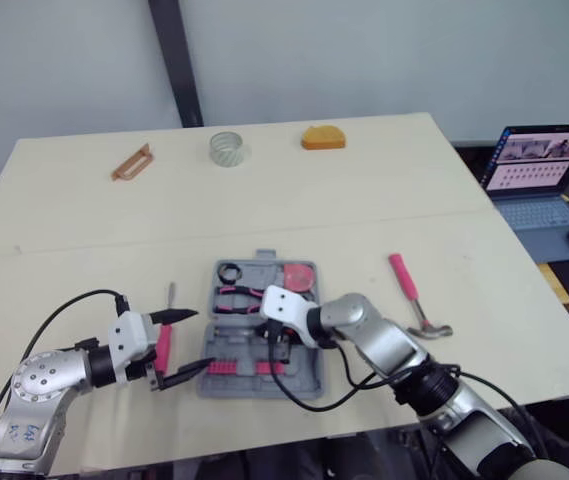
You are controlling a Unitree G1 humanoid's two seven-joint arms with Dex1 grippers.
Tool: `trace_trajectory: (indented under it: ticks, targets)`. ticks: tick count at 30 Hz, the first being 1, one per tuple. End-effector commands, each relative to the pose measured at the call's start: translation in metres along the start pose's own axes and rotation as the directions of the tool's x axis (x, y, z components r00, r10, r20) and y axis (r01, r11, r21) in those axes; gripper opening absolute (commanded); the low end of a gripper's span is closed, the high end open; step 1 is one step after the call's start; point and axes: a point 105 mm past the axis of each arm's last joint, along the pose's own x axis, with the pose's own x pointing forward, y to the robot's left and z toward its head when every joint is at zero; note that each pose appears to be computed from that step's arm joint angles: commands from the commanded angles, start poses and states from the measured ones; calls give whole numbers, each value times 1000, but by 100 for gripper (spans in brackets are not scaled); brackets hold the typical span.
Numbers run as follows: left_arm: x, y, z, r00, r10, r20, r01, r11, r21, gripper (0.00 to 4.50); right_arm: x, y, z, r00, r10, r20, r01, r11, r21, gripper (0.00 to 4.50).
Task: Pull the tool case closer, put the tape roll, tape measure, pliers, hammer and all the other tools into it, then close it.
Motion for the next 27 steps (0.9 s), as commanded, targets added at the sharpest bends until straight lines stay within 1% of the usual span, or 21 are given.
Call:
trace_trajectory:
  ticks: [1,3,4,6,7,8,9,10,11,14,15,16,17,18,19,22,24,27]
  targets:
    - [1,3,13,999,10,45,-10,1000,-3,450,-10,4,4,996,38,80,-42,998,44,6]
    - [0,6,16,999,20,44,-19,999,-37,450,-24,-2,25,982,29,184,-38,998,43,6]
    - [-2,10,16,999,34,34,-31,998,-60,450,-39,-6,37,969,27,245,-42,998,56,6]
    - [-6,16,17,998,52,18,-50,995,-91,450,-62,-10,48,949,26,313,-54,995,82,6]
    - [-11,21,18,997,70,12,-69,992,-105,450,-78,-16,50,942,8,337,-48,992,113,28]
    - [-15,25,19,996,87,8,-86,990,-115,450,-90,-20,49,938,-10,346,-41,989,141,62]
    - [-25,34,18,992,129,-6,-129,983,-134,450,-111,-26,41,939,-41,340,-19,985,171,91]
    - [-32,40,17,987,158,-15,-158,976,-147,450,-124,-28,36,941,-60,333,-3,982,188,127]
    - [-40,45,15,982,186,-27,-188,969,-161,450,-137,-33,30,943,-91,319,25,978,205,183]
    - [-83,63,0,938,329,-105,-344,918,-196,450,-196,-47,-15,944,-249,217,171,931,323,327]
    - [-92,65,-4,927,355,-121,-373,904,-207,450,-208,-48,-25,940,-284,191,207,916,343,375]
    - [-106,67,-9,910,388,-147,-412,886,-214,450,-226,-51,-43,929,-340,144,267,889,372,425]
    - [-118,68,-14,893,417,-169,-447,867,-219,450,-242,-53,-57,914,-391,110,317,857,407,439]
    - [-129,69,-18,873,451,-188,-485,847,-219,450,-259,-55,-71,893,-444,76,371,820,436,439]
    - [-137,70,-20,859,472,-199,-509,833,-218,450,-271,-56,-80,877,-477,56,404,796,452,439]
    - [-162,70,-31,811,536,-233,-581,784,-221,450,-306,-59,-110,799,-600,-32,541,696,472,439]
    - [-179,72,-39,771,586,-249,-635,736,-236,450,-324,-60,-133,731,-676,-98,630,612,478,439]
    - [-195,71,-53,723,632,-279,-689,687,-228,450,-347,-64,-154,619,-773,-137,720,490,492,439]
